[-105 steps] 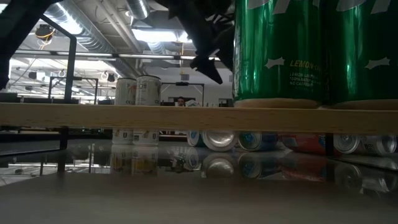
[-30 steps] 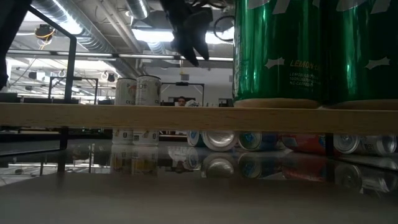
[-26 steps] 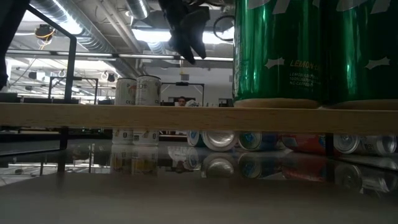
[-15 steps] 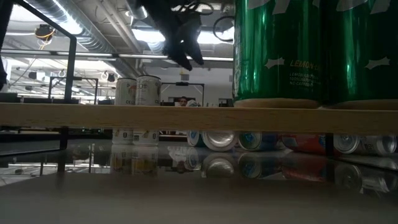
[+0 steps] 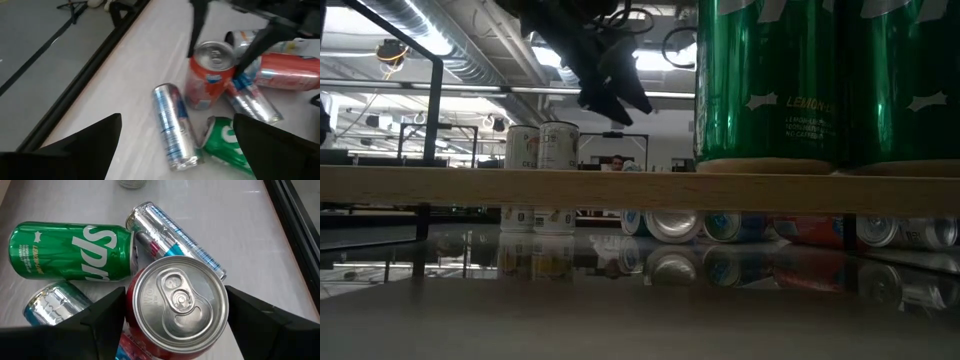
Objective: Place canned beverage on shelf
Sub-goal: Put the top center red soda can on the shelf
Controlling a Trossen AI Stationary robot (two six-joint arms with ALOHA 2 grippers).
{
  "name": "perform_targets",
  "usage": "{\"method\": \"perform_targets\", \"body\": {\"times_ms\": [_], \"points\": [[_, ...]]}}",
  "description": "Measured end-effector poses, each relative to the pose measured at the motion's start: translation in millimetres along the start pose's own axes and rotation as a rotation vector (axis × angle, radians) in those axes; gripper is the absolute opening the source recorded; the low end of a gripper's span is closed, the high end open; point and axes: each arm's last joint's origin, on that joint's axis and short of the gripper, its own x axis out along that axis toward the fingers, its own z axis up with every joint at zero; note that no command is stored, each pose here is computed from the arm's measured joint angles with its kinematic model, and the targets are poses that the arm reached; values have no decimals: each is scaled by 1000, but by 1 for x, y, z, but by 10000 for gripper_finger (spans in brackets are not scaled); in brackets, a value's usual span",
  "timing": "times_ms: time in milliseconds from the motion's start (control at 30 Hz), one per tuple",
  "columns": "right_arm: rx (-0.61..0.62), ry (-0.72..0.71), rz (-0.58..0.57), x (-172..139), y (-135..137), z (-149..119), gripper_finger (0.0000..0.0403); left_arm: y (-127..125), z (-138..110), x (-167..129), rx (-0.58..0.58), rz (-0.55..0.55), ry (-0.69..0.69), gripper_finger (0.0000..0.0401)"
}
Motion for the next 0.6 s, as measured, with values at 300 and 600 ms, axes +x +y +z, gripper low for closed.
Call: {"method": "perform_targets", "body": {"times_ms": [300, 600], "points": [[0, 1, 0, 0, 0, 0, 296, -8, -1, 1, 10, -21, -28, 377], [0, 0, 6, 0, 0, 0, 296, -8, -1, 1, 8, -21, -27, 377]]}}
